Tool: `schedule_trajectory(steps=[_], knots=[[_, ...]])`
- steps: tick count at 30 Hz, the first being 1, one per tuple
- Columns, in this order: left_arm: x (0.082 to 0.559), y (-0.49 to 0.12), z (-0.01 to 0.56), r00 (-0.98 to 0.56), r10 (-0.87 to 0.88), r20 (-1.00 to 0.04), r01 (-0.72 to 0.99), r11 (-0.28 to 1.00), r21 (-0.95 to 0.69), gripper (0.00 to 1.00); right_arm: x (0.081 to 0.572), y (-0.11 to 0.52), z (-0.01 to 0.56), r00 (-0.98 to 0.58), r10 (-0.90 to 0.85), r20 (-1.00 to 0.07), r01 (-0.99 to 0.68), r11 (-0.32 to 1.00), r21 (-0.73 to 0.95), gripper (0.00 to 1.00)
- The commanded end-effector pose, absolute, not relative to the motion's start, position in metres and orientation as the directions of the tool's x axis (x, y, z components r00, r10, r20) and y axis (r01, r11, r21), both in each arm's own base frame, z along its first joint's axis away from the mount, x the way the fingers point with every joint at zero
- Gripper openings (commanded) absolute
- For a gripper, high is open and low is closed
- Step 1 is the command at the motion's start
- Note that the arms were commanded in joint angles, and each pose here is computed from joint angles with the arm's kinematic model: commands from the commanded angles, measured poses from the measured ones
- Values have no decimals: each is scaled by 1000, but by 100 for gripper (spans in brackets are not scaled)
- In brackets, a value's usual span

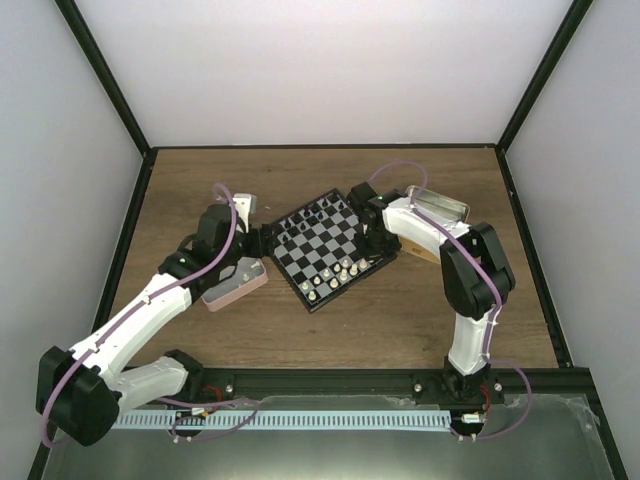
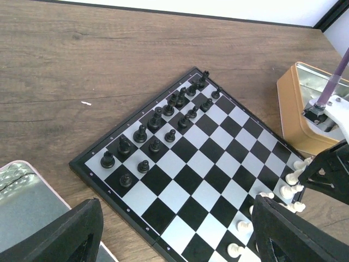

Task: Set up the chess pieces on the board
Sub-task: Place the chess piece on the chessboard, then pick up the chess piece from the storage box.

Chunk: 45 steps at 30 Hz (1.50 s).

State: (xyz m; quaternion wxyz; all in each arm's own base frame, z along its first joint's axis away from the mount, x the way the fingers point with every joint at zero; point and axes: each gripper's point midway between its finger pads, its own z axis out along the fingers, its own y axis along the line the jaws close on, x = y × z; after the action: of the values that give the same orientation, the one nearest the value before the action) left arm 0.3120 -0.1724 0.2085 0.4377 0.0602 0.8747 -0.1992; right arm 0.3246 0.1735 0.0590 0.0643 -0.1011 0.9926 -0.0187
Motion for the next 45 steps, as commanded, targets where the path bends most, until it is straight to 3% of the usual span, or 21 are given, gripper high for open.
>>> schedule_trajectory(steps=[1, 9, 17, 22, 29, 45], knots=[[312, -168, 205, -609, -68, -791, 267, 921, -285, 77, 341, 174, 69, -964, -187, -188, -179, 982, -55, 20], [314, -161, 205, -607, -89, -790, 225, 934, -278, 79, 339, 169, 79, -963, -180, -201, -169, 983, -73, 20], [312, -124, 183, -652, -210, -728, -5, 962, -274, 82, 337, 178, 126, -943, -142, -301, -156, 987, 23, 26], [297, -100, 136, -748, -294, -596, -132, 945, -300, 67, 338, 190, 151, -917, -85, -391, -149, 979, 136, 27], [280, -102, 77, -865, -268, -424, -137, 939, -314, 48, 335, 200, 164, -894, -35, -446, -154, 960, 233, 27], [291, -106, 41, -941, -245, -235, -161, 932, -325, 42, 320, 209, 166, -889, -13, -458, -187, 923, 335, 26]])
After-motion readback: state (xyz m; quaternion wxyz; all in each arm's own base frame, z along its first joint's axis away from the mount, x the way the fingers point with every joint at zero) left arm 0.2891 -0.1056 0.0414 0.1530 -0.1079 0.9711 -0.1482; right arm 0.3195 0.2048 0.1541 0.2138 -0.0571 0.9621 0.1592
